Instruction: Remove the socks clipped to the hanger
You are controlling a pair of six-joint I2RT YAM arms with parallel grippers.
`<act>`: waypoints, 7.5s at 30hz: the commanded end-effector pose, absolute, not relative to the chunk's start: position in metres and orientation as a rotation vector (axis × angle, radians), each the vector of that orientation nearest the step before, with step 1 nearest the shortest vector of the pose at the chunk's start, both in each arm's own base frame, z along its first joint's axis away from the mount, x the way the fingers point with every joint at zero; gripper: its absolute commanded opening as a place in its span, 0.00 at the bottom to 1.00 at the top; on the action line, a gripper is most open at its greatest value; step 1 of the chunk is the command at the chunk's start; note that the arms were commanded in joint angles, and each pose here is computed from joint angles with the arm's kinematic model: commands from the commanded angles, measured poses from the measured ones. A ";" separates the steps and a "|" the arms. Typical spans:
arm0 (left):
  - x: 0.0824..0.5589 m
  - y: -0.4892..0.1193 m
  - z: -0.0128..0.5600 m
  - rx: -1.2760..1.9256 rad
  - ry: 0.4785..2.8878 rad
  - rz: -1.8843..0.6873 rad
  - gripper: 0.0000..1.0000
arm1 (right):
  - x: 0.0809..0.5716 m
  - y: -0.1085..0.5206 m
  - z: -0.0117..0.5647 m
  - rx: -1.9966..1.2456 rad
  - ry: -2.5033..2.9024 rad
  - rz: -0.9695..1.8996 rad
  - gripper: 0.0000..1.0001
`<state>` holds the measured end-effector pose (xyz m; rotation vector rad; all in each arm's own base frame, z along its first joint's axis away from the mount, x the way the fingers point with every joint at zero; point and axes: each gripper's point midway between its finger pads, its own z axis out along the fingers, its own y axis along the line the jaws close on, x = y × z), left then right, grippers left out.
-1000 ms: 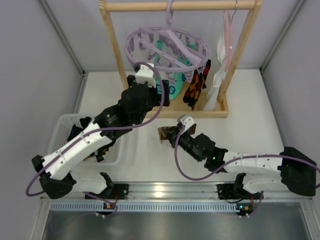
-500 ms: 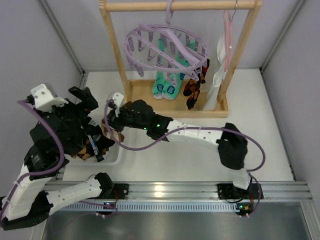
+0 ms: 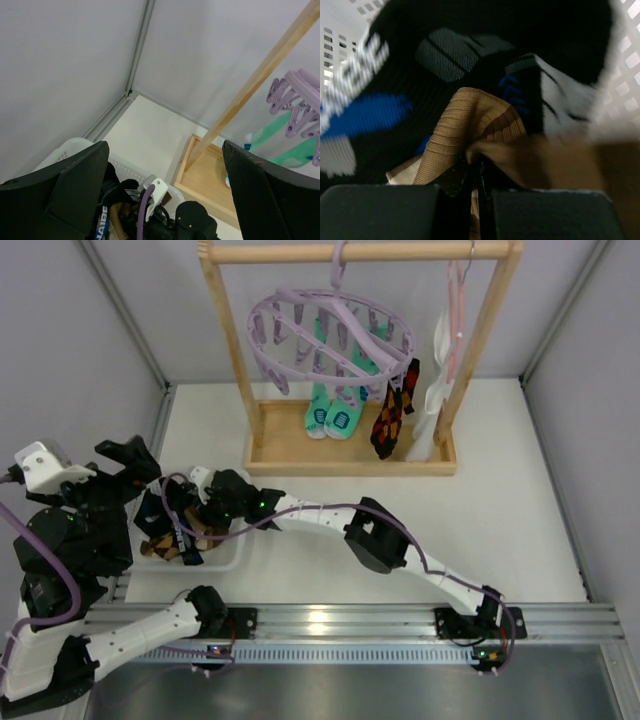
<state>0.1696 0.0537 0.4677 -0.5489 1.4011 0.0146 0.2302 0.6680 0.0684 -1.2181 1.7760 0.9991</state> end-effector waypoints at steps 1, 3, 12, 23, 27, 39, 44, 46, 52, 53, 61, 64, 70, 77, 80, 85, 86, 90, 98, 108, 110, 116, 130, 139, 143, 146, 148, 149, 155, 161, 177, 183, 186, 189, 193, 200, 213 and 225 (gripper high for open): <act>0.176 0.037 0.455 -0.449 1.430 -0.016 0.98 | 0.224 0.675 0.101 -1.202 1.735 1.020 0.00; 0.178 0.030 0.443 -0.413 1.441 -0.039 0.98 | 0.224 0.672 0.107 -1.209 1.726 1.010 0.03; 0.173 0.035 0.420 -0.446 1.437 -0.063 0.98 | 0.205 0.634 0.187 -1.174 1.601 1.048 0.46; 0.178 0.030 0.413 -0.466 1.446 -0.056 0.98 | 0.198 0.568 0.273 -1.098 1.490 0.995 0.75; 0.179 0.025 0.413 -0.427 1.455 -0.063 0.98 | 0.222 0.502 0.246 -0.941 1.626 0.799 0.77; 0.193 -0.033 0.379 -0.204 1.542 -0.202 0.98 | 0.275 0.246 0.227 -0.289 1.798 0.416 0.78; 0.210 -0.070 0.368 -0.073 1.619 -0.205 0.98 | 0.308 0.200 0.243 -0.203 1.761 0.304 0.76; 0.217 -0.077 0.360 -0.046 1.650 -0.219 0.98 | 0.323 0.189 0.242 -0.198 1.774 0.260 0.74; 0.237 -0.069 0.342 -0.065 1.709 -0.164 0.98 | 0.364 0.188 0.257 -0.218 1.739 0.228 0.65; 0.239 -0.069 0.340 -0.063 1.718 -0.164 0.98 | 0.369 0.189 0.261 -0.220 1.730 0.224 0.65; 0.235 -0.067 0.346 -0.065 1.700 -0.184 0.98 | 0.397 0.212 0.258 -0.242 1.721 0.294 0.51; 0.232 -0.070 0.353 -0.070 1.685 -0.226 0.98 | 0.403 0.213 0.253 -0.229 1.715 0.282 0.21; 0.229 -0.102 0.393 -0.102 1.654 -0.474 0.98 | 0.377 0.223 0.255 -0.168 1.614 0.358 0.00; 0.251 -0.164 0.453 -0.033 1.659 -0.713 0.98 | 0.340 0.258 0.254 -0.193 1.549 0.318 0.00; 0.255 -0.184 0.464 0.017 1.664 -0.735 0.98 | 0.328 0.286 0.255 -0.235 1.542 0.335 0.00; 0.268 -0.220 0.468 0.077 1.700 -0.575 0.98 | 0.313 0.317 0.258 -0.244 1.509 0.372 0.00; 0.260 -0.229 0.480 0.107 1.681 -0.579 0.98 | 0.312 0.319 0.261 -0.241 1.498 0.360 0.00; 0.263 -0.245 0.482 0.137 1.682 -0.491 0.98 | 0.298 0.349 0.265 -0.290 1.456 0.387 0.00; 0.279 -0.271 0.471 0.177 1.687 -0.289 0.98 | 0.281 0.373 0.286 -0.297 1.391 0.482 0.00; 0.307 -0.288 0.437 0.173 1.763 -0.307 0.88 | 0.257 0.380 0.296 -0.334 1.349 0.668 0.00; 0.310 -0.287 0.432 0.165 1.774 -0.308 0.86 | 0.252 0.382 0.298 -0.351 1.341 0.694 0.00; 0.323 -0.288 0.422 0.180 1.761 -0.388 0.79 | 0.240 0.388 0.303 -0.404 1.320 0.764 0.00; 0.336 -0.299 0.421 0.175 1.684 -0.438 0.72 | 0.224 0.402 0.299 -0.522 1.294 0.828 0.00; 0.343 -0.302 0.425 0.162 1.660 -0.430 0.27 | 0.225 0.400 0.289 -0.536 1.310 0.812 0.00; 0.345 -0.302 0.422 0.161 1.664 -0.418 0.10 | 0.224 0.396 0.286 -0.526 1.314 0.808 0.00; 0.345 -0.300 0.423 0.158 1.661 -0.407 0.00 | 0.224 0.388 0.275 -0.512 1.336 0.792 0.00; 0.346 -0.299 0.423 0.161 1.660 -0.400 0.00 | 0.223 0.378 0.258 -0.497 1.366 0.783 0.00; 0.346 -0.298 0.424 0.156 1.658 -0.398 0.00 | 0.221 0.372 0.245 -0.498 1.389 0.777 0.00; 0.346 -0.298 0.424 0.157 1.658 -0.392 0.00 | 0.216 0.347 0.222 -0.454 1.435 0.763 0.00; 0.338 -0.303 0.423 0.186 1.666 -0.452 0.42 | 0.219 0.328 0.215 -0.433 1.473 0.696 0.00; 0.272 -0.147 0.366 -0.062 1.746 -0.135 0.98 | 0.220 0.317 0.251 -0.549 1.507 0.665 0.00; 0.238 -0.051 0.365 -0.359 1.702 0.126 0.98 | 0.203 0.381 0.286 -0.787 1.431 0.833 0.00; 0.219 -0.006 0.378 -0.467 1.629 0.217 0.98 | 0.186 0.432 0.297 -0.967 1.399 0.956 0.00; 0.198 0.032 0.398 -0.568 1.549 0.258 0.99 | 0.176 0.488 0.300 -1.112 1.365 0.977 0.00; 0.172 0.069 0.424 -0.661 1.464 0.298 0.98 | 0.168 0.562 0.251 -1.246 1.423 1.086 0.00; 0.144 0.098 0.432 -0.714 1.412 0.264 0.99 | 0.188 0.653 0.158 -1.293 1.657 1.134 0.01; 0.160 0.073 0.384 -0.633 1.482 0.189 0.98 | 0.202 0.660 0.135 -1.221 1.728 1.079 0.33; 0.155 0.078 0.375 -0.716 1.436 0.116 0.99 | 0.178 0.594 0.251 -1.172 1.506 1.176 0.79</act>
